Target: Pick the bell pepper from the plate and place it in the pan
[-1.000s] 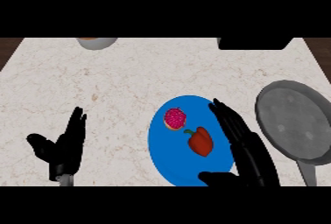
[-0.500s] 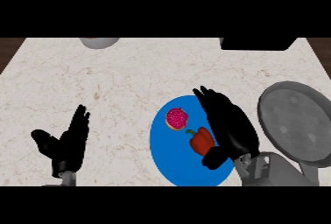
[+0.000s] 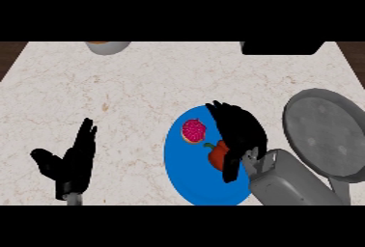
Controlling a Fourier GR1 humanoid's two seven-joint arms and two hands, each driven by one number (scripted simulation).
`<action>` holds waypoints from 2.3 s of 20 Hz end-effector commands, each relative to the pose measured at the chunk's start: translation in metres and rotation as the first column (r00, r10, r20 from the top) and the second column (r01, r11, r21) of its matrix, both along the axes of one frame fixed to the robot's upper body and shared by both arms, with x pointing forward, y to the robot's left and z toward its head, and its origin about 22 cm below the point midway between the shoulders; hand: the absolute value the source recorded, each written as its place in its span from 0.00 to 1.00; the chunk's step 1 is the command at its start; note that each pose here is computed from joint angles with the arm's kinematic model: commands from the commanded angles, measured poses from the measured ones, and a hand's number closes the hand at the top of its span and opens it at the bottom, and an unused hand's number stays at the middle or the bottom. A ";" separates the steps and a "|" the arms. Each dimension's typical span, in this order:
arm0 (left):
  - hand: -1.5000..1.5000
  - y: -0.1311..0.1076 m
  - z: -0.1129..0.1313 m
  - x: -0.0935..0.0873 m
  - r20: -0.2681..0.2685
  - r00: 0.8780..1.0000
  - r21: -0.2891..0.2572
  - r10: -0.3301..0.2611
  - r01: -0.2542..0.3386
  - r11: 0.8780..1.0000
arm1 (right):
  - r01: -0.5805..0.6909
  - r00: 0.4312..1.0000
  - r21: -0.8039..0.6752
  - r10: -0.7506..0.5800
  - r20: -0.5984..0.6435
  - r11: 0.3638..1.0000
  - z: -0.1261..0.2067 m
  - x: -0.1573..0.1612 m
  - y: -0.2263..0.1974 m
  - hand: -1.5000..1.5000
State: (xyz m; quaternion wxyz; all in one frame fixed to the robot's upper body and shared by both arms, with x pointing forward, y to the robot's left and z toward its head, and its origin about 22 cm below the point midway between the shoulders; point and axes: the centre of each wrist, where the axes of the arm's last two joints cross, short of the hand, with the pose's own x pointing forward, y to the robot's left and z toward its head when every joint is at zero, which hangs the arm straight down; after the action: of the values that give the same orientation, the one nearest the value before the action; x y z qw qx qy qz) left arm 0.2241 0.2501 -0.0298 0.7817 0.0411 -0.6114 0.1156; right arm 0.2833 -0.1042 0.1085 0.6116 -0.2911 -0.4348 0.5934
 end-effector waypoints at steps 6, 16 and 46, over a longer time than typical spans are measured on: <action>0.50 -0.011 -0.014 -0.002 -0.090 0.996 -0.029 0.008 -0.010 1.000 | -0.010 0.998 -0.038 0.008 -0.055 0.999 0.000 -0.010 0.002 0.00; 0.50 -0.002 -0.020 -0.009 -0.093 0.996 -0.039 0.002 -0.006 0.999 | -0.002 1.000 0.045 0.001 0.028 0.999 -0.046 -0.003 -0.018 0.00; 0.50 0.003 -0.011 0.005 -0.084 0.996 -0.047 0.005 -0.009 0.999 | 0.337 0.926 0.024 -0.336 0.174 0.941 -0.063 -0.052 0.048 1.00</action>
State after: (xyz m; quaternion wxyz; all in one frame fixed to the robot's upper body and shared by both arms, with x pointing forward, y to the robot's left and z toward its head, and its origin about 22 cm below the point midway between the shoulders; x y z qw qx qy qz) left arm 0.2238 0.2509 -0.0290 0.7881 0.0375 -0.6019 0.1235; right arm 0.2557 -0.0799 0.0409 0.6461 -0.3778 -0.4319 0.5033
